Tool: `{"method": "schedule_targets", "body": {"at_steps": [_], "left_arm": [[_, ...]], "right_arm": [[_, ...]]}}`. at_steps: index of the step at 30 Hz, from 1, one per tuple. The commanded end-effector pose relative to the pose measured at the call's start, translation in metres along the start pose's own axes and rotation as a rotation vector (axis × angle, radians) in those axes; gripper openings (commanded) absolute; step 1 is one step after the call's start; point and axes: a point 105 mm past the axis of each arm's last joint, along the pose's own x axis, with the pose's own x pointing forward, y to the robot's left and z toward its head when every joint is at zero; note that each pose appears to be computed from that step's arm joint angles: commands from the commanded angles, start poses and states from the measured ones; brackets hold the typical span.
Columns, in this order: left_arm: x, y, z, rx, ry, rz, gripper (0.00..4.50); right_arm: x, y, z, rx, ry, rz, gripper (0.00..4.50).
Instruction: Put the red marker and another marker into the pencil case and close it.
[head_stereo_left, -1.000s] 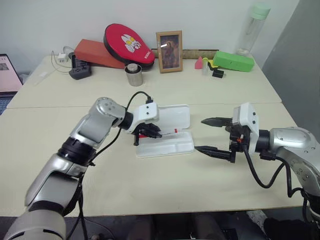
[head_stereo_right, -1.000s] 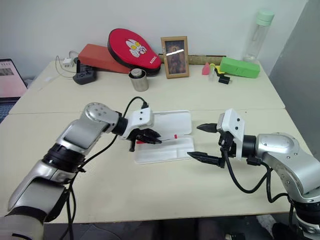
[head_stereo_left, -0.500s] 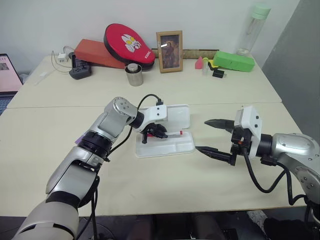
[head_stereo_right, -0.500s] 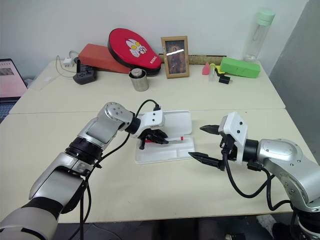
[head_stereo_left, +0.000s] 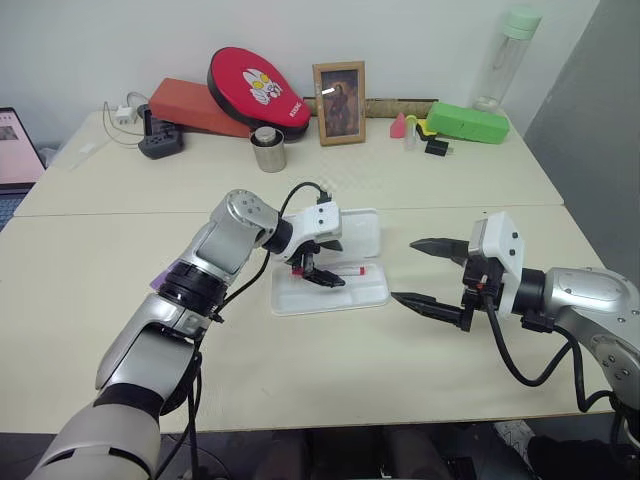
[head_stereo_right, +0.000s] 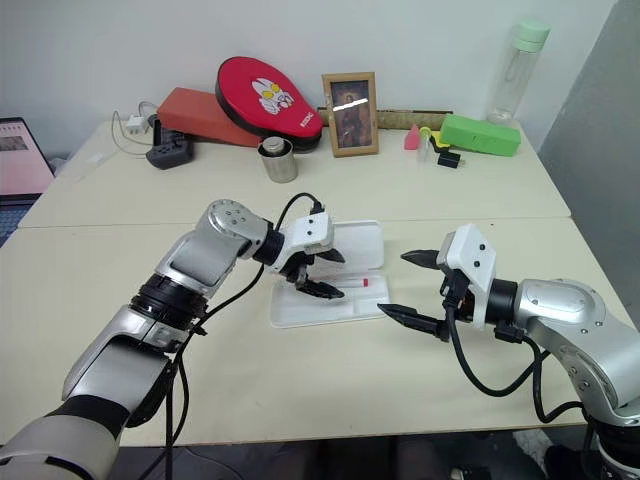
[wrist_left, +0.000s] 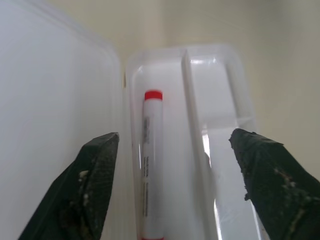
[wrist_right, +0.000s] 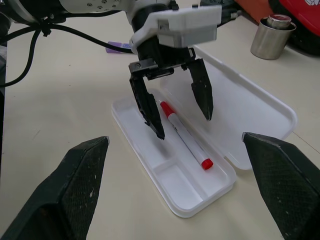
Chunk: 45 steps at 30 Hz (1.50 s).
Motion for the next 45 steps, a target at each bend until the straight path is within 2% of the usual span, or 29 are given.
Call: {"method": "schedule_targets", "body": {"at_steps": [1, 5, 7, 11, 13, 15, 19, 24, 26, 28, 33, 38, 45], "left_arm": [[-0.019, -0.008, 0.026, 0.017, -0.121, 0.008, 4.49], [-0.074, -0.008, 0.038, -0.082, -0.252, 0.130, 4.49], [-0.109, -0.004, 0.027, -0.142, -0.260, 0.239, 4.49], [-0.158, 0.001, 0.015, -0.234, -0.284, 0.412, 4.49], [-0.183, 0.004, -0.013, -0.297, -0.230, 0.520, 4.49], [-0.198, 0.004, -0.054, -0.352, -0.092, 0.611, 4.49], [-0.209, -0.001, -0.128, -0.442, 0.143, 0.709, 4.49], [-0.205, -0.008, -0.174, -0.507, 0.219, 0.719, 4.49], [-0.205, -0.007, -0.182, -0.504, 0.235, 0.727, 4.49], [-0.201, -0.004, -0.180, -0.528, 0.188, 0.716, 4.49], [-0.180, 0.000, -0.196, -0.592, 0.196, 0.674, 4.49], [-0.170, -0.006, -0.205, -0.678, 0.199, 0.619, 4.49], [-0.170, -0.015, -0.221, -0.774, 0.231, 0.624, 3.26]], "right_arm": [[-0.004, 0.000, 0.012, -0.040, -0.035, 0.008, 4.50], [-0.003, 0.002, 0.019, -0.051, -0.061, 0.037, 4.50], [-0.001, 0.003, 0.023, -0.046, -0.081, 0.061, 4.50], [0.003, 0.004, 0.031, -0.045, -0.118, 0.099, 4.50], [0.008, 0.007, 0.035, -0.048, -0.140, 0.137, 4.50], [0.014, 0.012, 0.037, -0.054, -0.145, 0.179, 4.50], [0.022, 0.015, 0.039, -0.061, -0.155, 0.220, 4.50], [0.025, 0.014, 0.039, -0.073, -0.150, 0.232, 4.50], [0.026, 0.013, 0.039, -0.075, -0.148, 0.232, 4.50], [0.024, 0.014, 0.039, -0.077, -0.146, 0.233, 4.50], [0.022, 0.013, 0.040, -0.078, -0.140, 0.217, 4.50], [0.020, 0.014, 0.039, -0.077, -0.135, 0.204, 4.50], [0.019, 0.013, 0.038, -0.076, -0.127, 0.186, 4.50]]}}
